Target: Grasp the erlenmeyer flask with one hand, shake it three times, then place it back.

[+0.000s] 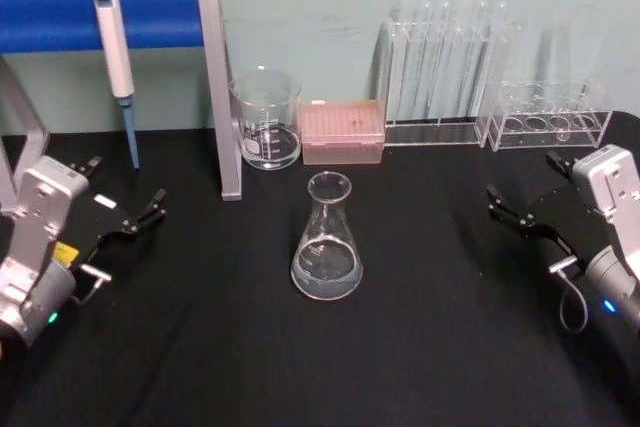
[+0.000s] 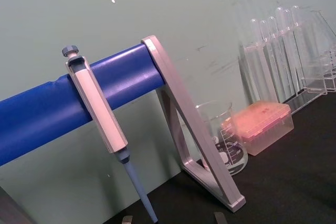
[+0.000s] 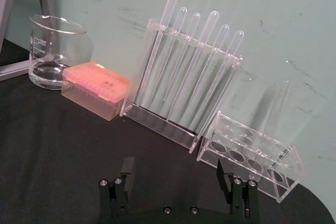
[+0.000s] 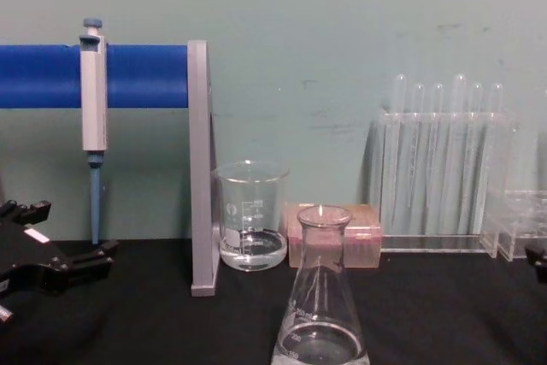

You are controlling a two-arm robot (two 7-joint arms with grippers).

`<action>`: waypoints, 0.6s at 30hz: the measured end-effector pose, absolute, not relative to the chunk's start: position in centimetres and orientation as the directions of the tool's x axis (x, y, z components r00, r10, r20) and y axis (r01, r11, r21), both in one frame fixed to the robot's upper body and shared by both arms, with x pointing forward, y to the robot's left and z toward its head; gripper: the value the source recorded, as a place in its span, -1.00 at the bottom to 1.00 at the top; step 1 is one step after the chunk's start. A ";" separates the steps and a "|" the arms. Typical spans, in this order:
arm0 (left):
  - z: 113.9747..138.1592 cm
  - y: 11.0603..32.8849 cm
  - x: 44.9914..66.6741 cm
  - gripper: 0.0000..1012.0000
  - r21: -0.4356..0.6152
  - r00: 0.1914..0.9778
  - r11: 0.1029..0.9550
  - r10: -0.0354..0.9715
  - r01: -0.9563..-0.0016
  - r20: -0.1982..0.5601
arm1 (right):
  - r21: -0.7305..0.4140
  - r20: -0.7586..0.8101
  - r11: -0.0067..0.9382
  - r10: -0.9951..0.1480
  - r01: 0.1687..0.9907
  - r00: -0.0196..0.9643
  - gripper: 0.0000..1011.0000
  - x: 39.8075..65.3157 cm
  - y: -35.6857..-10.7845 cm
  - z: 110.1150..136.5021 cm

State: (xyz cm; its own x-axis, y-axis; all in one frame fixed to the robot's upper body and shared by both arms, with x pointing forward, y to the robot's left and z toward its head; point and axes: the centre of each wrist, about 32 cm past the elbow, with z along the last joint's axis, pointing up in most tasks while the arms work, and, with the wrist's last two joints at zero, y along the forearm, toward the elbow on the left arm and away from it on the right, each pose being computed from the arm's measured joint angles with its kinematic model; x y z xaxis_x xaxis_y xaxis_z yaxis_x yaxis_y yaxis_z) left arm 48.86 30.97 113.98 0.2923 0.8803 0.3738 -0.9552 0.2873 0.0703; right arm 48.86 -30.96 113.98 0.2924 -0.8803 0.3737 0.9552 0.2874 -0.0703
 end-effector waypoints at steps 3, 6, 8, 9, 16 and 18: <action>114.0 31.0 48.9 0.98 0.070 0.292 0.287 0.880 -0.955 0.374 | -0.069 0.372 0.289 -0.880 0.955 0.294 0.98 48.9 -31.1 114.0; 114.0 31.0 48.9 0.98 0.070 0.292 0.287 0.880 -0.955 0.374 | -0.069 0.352 0.305 -0.883 0.950 0.310 0.98 48.8 -31.3 114.2; 114.0 31.0 48.9 0.98 0.070 0.292 0.287 0.880 -0.955 0.374 | -0.069 0.332 0.322 -0.885 0.944 0.326 0.98 48.7 -31.5 114.3; 114.0 31.0 48.9 0.98 0.070 0.292 0.287 0.880 -0.955 0.374 | -0.069 0.324 0.327 -0.886 0.943 0.331 0.98 48.7 -31.5 114.3; 114.0 31.0 48.9 0.98 0.070 0.292 0.287 0.880 -0.955 0.374 | -0.081 0.230 0.401 -0.883 0.912 0.409 0.98 48.3 -32.0 114.9; 114.0 31.0 48.9 0.98 0.070 0.292 0.287 0.880 -0.955 0.374 | -0.086 0.198 0.438 -0.873 0.895 0.446 0.98 48.1 -32.1 115.1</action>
